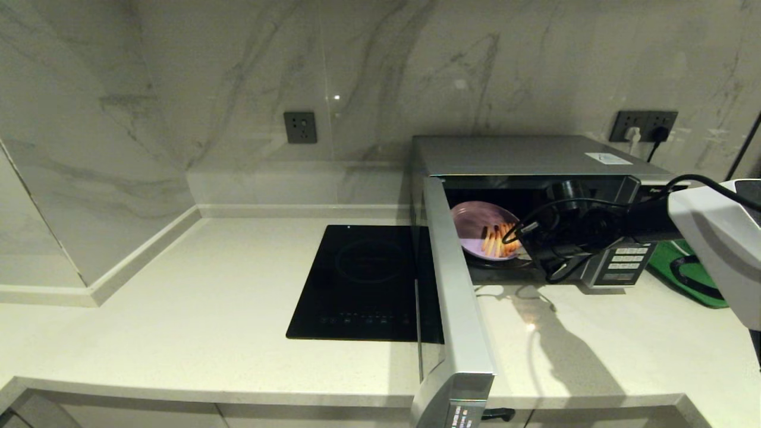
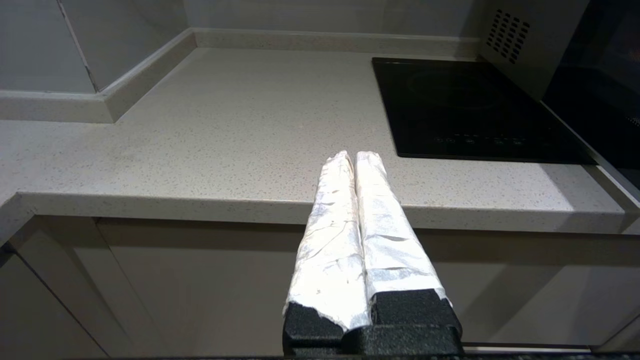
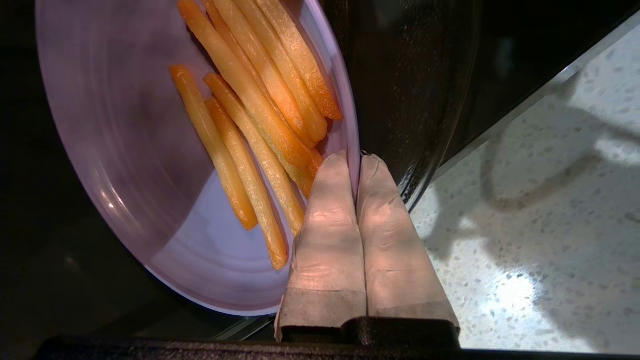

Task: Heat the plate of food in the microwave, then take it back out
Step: Put the plate in the microwave oven

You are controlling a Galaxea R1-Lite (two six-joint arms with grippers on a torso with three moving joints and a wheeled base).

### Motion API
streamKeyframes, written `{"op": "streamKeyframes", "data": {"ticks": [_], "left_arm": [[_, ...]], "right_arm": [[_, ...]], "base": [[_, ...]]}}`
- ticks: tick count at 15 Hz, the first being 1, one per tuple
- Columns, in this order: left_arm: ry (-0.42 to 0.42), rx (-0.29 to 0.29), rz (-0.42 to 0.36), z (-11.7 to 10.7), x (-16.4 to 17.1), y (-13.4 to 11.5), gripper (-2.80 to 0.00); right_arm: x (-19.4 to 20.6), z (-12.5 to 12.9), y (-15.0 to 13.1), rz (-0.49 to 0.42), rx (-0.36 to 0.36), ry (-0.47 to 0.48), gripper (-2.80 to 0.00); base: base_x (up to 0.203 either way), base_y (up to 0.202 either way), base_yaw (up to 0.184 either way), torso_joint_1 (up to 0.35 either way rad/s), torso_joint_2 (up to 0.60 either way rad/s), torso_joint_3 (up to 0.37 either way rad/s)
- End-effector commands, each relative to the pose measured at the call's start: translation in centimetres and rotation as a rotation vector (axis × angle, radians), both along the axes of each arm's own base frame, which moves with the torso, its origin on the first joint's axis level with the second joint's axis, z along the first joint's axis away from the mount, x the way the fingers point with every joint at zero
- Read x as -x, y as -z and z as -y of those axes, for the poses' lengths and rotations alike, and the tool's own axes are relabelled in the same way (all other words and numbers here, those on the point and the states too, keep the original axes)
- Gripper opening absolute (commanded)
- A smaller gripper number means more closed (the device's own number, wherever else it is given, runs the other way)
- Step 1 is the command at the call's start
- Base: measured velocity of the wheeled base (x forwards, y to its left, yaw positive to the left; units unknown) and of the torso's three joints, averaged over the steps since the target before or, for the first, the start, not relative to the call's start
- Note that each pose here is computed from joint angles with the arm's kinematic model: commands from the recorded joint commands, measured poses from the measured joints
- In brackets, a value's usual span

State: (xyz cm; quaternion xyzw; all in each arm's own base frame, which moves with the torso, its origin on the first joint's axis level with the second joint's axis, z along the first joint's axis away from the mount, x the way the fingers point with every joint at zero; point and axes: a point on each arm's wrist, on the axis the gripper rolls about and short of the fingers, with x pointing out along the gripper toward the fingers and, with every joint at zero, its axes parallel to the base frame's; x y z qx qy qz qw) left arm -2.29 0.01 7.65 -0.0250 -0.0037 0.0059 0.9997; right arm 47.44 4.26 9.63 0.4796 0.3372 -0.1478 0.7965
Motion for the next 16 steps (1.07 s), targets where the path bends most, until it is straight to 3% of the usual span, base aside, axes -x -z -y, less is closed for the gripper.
{"op": "streamKeyframes", "data": {"ticks": [1,13,14,15,16], "left_arm": [[0.000,0.001,0.002,0.00,0.01,0.00,-2.80],[0.000,0.001,0.002,0.00,0.01,0.00,-2.80],[0.001,0.001,0.002,0.00,0.01,0.00,-2.80],[0.000,0.001,0.001,0.00,0.00,0.00,-2.80],[0.000,0.001,0.001,0.00,0.00,0.00,-2.80]], "right_arm": [[-0.04,0.04,0.26,-0.006,0.002,0.004,-2.80],[-0.08,0.11,0.14,-0.003,0.020,0.021,-2.80],[-0.10,0.11,0.09,-0.002,0.020,0.021,-1.68],[-0.09,0.11,0.03,0.000,0.019,0.021,0.00],[-0.05,0.11,-0.01,0.000,0.021,0.020,0.00]], "base": [[0.000,0.000,0.000,0.000,0.00,0.000],[0.000,0.000,0.000,0.000,0.00,0.000],[0.000,0.000,0.000,0.000,0.00,0.000],[0.000,0.000,0.000,0.000,0.00,0.000],[0.000,0.000,0.000,0.000,0.00,0.000]]}}
